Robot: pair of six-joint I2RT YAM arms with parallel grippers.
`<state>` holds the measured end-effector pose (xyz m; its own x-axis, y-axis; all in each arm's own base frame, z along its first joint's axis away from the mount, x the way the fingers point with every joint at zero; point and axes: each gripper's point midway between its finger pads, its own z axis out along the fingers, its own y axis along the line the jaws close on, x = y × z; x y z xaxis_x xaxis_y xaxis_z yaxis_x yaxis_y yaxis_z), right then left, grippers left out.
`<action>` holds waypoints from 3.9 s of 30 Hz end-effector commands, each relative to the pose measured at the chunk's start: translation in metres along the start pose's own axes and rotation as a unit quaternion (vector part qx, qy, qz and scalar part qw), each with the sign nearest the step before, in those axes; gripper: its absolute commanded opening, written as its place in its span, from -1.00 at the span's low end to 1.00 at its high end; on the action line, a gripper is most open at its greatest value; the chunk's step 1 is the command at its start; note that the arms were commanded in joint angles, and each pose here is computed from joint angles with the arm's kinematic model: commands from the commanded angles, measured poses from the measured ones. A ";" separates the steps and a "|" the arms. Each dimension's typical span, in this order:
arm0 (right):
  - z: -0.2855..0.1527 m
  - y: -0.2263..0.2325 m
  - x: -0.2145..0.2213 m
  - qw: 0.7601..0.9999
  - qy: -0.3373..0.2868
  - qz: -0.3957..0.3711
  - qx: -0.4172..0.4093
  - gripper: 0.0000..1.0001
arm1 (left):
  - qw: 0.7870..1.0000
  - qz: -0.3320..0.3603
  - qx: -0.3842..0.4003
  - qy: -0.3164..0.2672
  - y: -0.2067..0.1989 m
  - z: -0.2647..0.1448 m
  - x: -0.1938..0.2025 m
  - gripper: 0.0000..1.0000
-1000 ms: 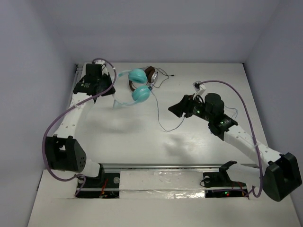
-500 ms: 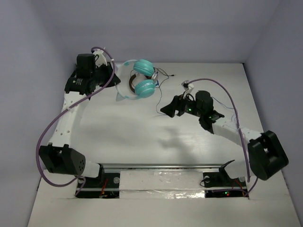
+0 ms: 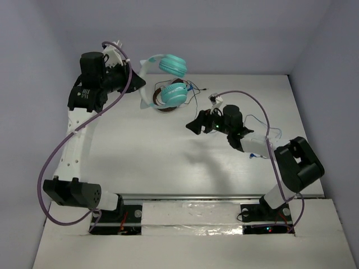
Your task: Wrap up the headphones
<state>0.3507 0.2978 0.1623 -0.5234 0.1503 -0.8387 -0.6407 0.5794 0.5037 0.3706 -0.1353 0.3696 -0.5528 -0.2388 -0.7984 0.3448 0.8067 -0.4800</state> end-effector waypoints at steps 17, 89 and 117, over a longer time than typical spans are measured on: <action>0.014 -0.005 0.002 0.999 -0.025 -0.025 -0.018 0.41 | 0.988 0.026 0.080 -0.127 -0.071 -0.057 -0.104 -1.00; -0.062 0.125 -0.059 0.942 0.115 -0.228 0.220 -1.00 | 0.990 0.085 -0.032 0.111 0.011 0.047 0.193 -1.00; -0.066 0.078 -0.110 0.891 0.034 -0.269 0.363 -0.56 | 0.970 0.117 0.121 0.175 -0.035 0.032 0.234 -1.00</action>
<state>0.3027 0.2797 0.2815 -0.3575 -0.4000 -0.8439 -0.3828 0.8870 -0.2583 0.2585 -0.2161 0.1542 -0.7122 0.2022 -0.6722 0.5465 0.7607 -0.3502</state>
